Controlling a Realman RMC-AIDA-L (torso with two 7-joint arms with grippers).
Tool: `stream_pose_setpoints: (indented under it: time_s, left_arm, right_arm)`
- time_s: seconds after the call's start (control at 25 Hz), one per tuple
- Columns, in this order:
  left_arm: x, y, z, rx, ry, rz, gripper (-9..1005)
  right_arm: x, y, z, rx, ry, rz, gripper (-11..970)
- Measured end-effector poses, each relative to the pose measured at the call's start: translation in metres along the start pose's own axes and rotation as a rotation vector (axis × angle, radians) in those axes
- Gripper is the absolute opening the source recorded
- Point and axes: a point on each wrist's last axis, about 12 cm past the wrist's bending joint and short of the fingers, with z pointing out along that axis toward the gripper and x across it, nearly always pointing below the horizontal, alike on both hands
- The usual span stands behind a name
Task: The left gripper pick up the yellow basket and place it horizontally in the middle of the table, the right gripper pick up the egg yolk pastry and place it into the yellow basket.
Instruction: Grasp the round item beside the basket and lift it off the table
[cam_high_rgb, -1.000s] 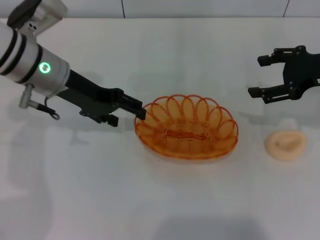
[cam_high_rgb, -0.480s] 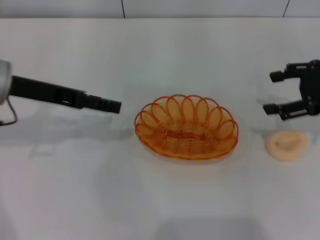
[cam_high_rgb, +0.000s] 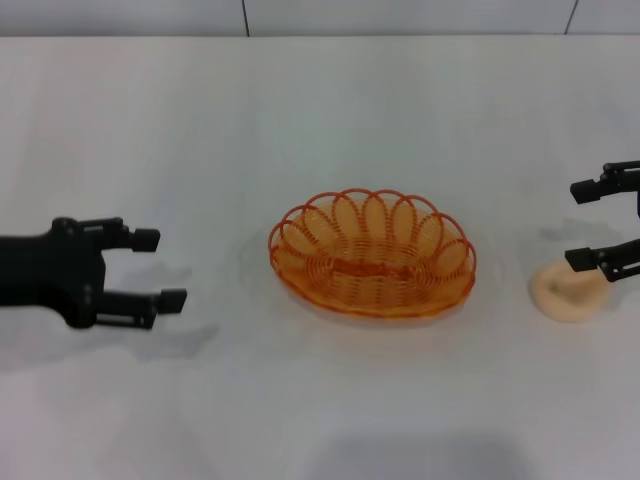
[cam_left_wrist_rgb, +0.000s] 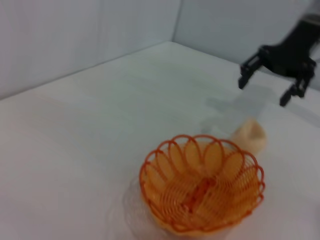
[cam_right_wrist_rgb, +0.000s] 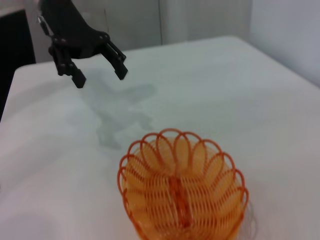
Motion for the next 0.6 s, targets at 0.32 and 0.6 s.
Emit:
stream_pose_setpoints:
  time_s: [0.32,0.6]
  left_arm:
    - [0.028,-0.006,0.004,-0.002,-0.034,0.103,873]
    - [0.029,-0.005,0.003,-0.008,-0.063,0.132,872]
  right_arm:
    - [0.002,-0.001,0.004,-0.016,0.109,0.019,841]
    - [0.013,-0.004,0.009,0.017,0.166,0.048,841]
